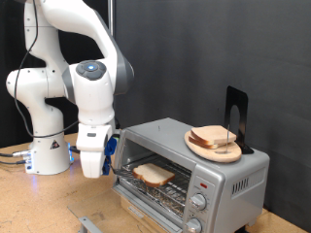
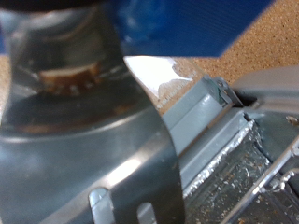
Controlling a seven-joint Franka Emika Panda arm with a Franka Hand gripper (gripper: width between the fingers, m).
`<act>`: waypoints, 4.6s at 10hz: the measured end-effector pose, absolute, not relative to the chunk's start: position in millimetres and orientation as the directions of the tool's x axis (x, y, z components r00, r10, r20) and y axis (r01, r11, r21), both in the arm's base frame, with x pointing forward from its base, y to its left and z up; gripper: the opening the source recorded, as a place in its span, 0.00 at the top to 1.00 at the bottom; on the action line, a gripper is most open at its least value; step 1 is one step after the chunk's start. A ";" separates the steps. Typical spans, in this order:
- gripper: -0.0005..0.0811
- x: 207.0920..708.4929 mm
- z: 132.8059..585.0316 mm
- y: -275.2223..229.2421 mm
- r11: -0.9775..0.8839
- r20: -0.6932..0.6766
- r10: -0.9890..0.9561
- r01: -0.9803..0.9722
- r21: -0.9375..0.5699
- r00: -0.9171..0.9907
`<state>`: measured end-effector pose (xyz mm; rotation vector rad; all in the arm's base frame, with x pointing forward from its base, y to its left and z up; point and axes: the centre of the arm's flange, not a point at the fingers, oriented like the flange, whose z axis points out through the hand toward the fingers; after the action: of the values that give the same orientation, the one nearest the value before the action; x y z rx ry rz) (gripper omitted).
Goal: Make a piece of toast with the oven
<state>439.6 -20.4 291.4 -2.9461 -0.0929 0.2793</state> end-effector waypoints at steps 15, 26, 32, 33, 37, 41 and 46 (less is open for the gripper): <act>0.50 446.8 294.2 10.5 -0.972 -0.122 0.115 0.086 -0.217 0.986; 0.50 369.8 323.1 -95.5 -0.935 -0.004 -0.054 -0.052 -0.350 0.999; 0.50 357.6 397.5 -68.9 -0.864 0.096 0.024 0.069 -0.498 0.995; 0.50 353.8 410.2 -65.9 -0.861 0.113 0.013 0.069 -0.504 0.994; 0.50 352.3 415.2 -56.2 -0.844 0.117 0.026 0.084 -0.530 0.993; 0.50 370.0 444.9 6.4 -0.828 0.110 0.089 0.135 -0.545 0.990; 0.50 399.6 462.3 85.0 -0.868 0.110 0.080 0.123 -0.480 0.991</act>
<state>399.6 85.0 462.3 -2.6275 -0.1433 -0.1171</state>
